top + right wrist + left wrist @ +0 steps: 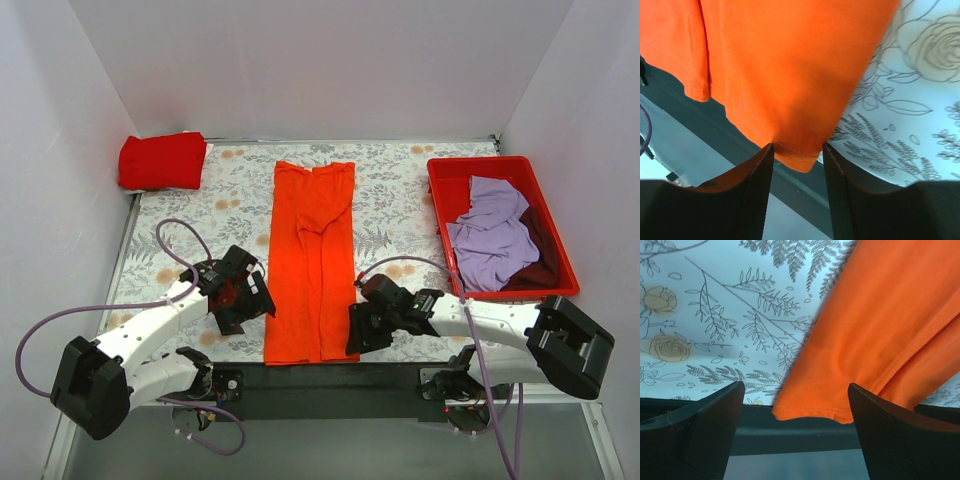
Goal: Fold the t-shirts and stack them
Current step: Fold the tshirt
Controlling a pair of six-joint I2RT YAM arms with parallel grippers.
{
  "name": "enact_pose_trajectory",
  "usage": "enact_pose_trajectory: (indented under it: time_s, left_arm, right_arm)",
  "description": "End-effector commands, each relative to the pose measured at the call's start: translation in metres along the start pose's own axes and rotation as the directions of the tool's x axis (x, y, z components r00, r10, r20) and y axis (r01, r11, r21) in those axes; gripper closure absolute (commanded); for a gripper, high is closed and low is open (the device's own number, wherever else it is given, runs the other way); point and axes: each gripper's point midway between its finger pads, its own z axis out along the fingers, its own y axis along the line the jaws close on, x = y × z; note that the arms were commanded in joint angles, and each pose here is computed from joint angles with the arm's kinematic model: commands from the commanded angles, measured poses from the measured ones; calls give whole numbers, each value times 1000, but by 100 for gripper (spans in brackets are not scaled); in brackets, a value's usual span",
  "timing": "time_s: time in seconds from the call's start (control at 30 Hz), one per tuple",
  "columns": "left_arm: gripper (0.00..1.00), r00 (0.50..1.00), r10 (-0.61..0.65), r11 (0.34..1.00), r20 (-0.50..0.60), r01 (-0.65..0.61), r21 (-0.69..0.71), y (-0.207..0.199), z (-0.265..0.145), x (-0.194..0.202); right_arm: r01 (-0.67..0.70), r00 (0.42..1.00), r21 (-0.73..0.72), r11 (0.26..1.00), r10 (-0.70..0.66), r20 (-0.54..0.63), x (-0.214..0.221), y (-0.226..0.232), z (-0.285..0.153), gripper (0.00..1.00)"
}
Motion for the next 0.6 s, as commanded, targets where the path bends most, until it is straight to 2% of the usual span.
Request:
enact_pose_trajectory:
  time_s: [0.0, 0.17, 0.37, 0.47, 0.57]
  left_arm:
    - [17, 999, -12, 1000, -53, 13, 2, 5, -3, 15]
    - [17, 998, -21, 1000, -53, 22, 6, 7, -6, 18]
    - [17, 999, -4, 1000, -52, 5, 16, 6, -10, 20]
    - [17, 999, 3, 1000, -53, -2, 21, 5, -10, 20]
    - [17, 998, 11, 1000, -64, -9, 23, 4, -10, 22]
  right_arm:
    - [-31, 997, 136, 990, 40, -63, 21, -24, 6, 48]
    - [19, 994, 260, 965, 10, -111, 27, -30, 7, 46]
    - [48, 991, 339, 940, -3, -131, 28, -37, -1, 45]
    - [70, 991, 352, 933, -26, -129, 24, -34, -10, 43]
    - [67, 994, 304, 950, -37, -102, 19, -21, -15, 41]
